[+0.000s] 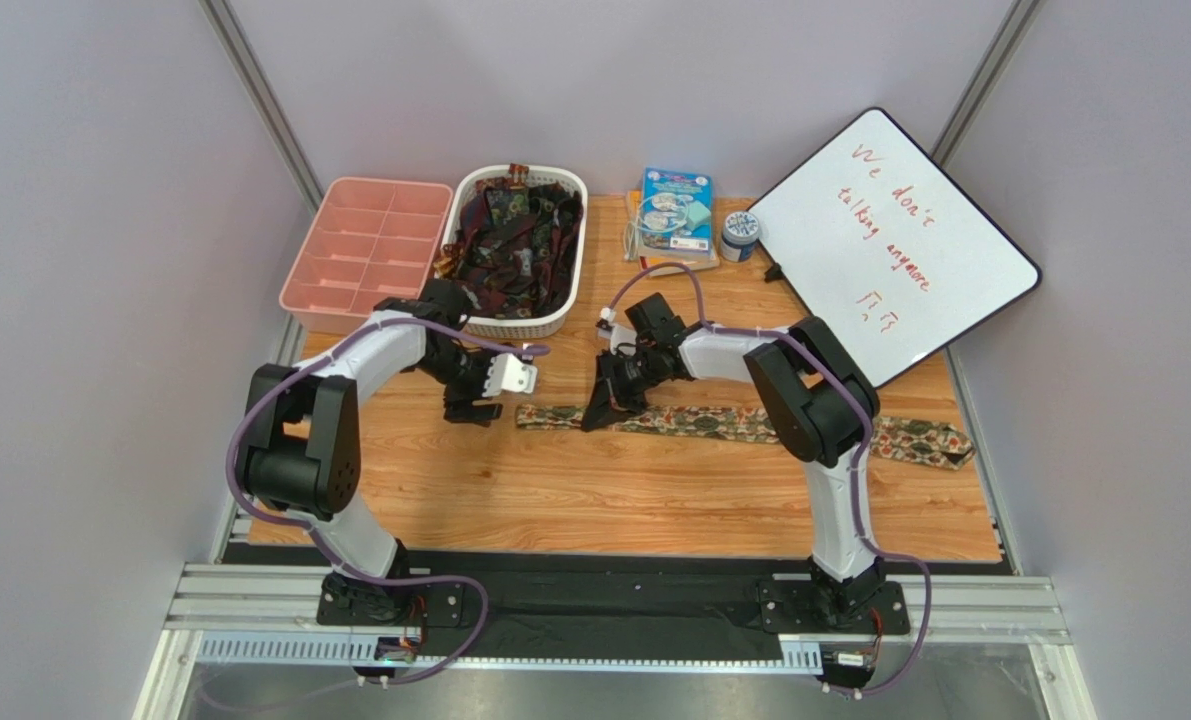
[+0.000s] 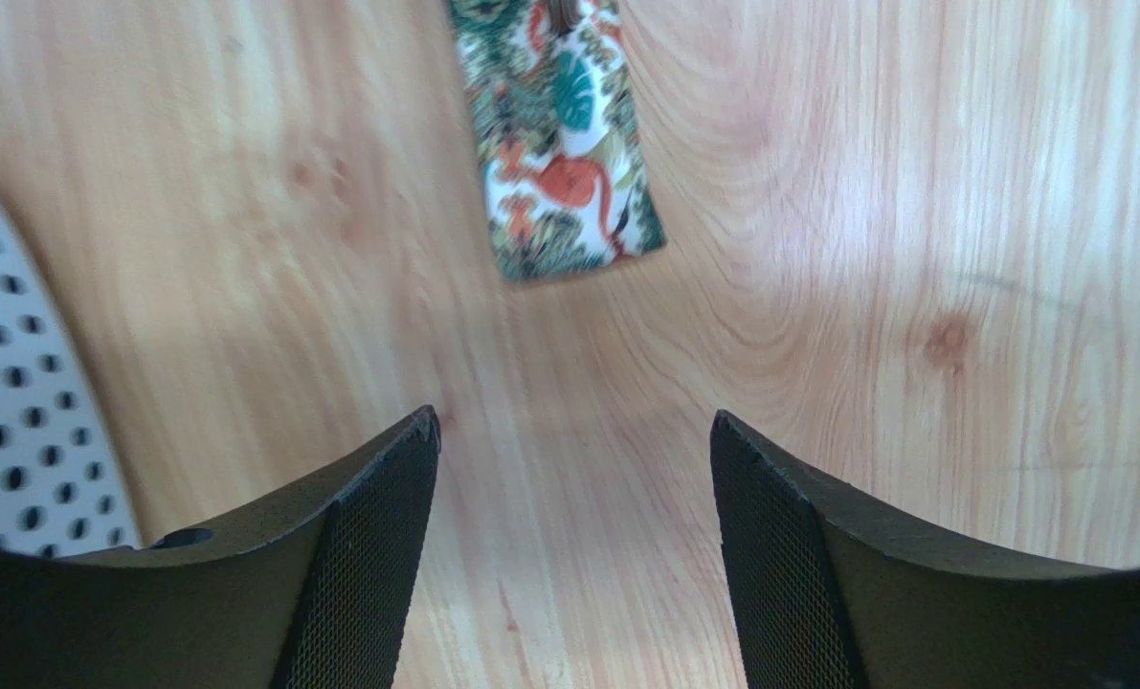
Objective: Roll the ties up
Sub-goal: Flatten out the tie at the center of the board, then close the tie at the center of the board.
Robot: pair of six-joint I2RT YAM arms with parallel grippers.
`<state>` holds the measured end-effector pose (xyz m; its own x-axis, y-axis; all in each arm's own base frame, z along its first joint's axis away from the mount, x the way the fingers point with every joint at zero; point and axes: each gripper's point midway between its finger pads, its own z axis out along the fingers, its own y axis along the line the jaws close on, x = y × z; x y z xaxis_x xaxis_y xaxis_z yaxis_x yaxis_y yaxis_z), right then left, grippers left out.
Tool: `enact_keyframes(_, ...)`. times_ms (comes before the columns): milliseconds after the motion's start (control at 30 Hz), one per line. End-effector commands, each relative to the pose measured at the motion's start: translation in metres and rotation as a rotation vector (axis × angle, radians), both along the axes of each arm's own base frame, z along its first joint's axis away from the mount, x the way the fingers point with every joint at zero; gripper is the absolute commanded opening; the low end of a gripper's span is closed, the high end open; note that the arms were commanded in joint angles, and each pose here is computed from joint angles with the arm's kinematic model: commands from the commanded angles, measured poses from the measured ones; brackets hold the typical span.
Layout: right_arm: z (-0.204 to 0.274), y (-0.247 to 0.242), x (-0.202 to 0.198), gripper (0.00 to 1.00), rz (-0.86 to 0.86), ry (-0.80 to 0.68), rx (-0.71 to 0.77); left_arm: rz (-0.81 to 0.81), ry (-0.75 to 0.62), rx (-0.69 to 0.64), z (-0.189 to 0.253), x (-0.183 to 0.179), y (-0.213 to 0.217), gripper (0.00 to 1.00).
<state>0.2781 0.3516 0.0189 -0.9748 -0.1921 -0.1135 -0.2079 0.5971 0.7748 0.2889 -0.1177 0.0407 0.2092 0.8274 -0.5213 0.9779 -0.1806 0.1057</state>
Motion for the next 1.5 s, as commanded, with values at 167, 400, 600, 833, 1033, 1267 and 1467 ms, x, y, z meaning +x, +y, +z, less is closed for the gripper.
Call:
enact_keyframes(167, 0.012, -0.037, -0.007, 0.02, 0.023, -0.075, -0.051, 0.444, 0.295, -0.334, 0.107, 0.009, -0.062, 0.71)
enact_keyframes(400, 0.063, -0.016, 0.006, 0.06, -0.042, -0.111, 0.096, 1.018, 0.63, -0.409, 0.104, 0.005, -0.07, 0.66)
enact_keyframes(600, 0.06, 0.002, 0.008, 0.06, -0.046, -0.063, 0.118, 1.215, 0.721, -0.405, 0.073, -0.017, -0.062, 0.62)
enact_keyframes(833, 0.026, 0.011, 0.012, 0.06, -0.043, -0.043, 0.059, 1.338, 0.791, -0.404, 0.038, -0.009, -0.06, 0.52)
enact_keyframes(1033, 0.005, 0.01, 0.014, 0.06, -0.05, -0.026, 0.013, 1.368, 0.847, -0.406, 0.013, -0.006, -0.065, 0.51)
enact_keyframes(1267, -0.001, 0.006, 0.009, 0.06, -0.043, -0.01, -0.005, 1.396, 0.872, -0.435, -0.003, 0.0, -0.069, 0.52)
enact_keyframes(1467, -0.002, 0.007, 0.007, 0.06, -0.038, -0.005, -0.002, 1.374, 0.878, -0.462, -0.004, 0.005, -0.078, 0.52)
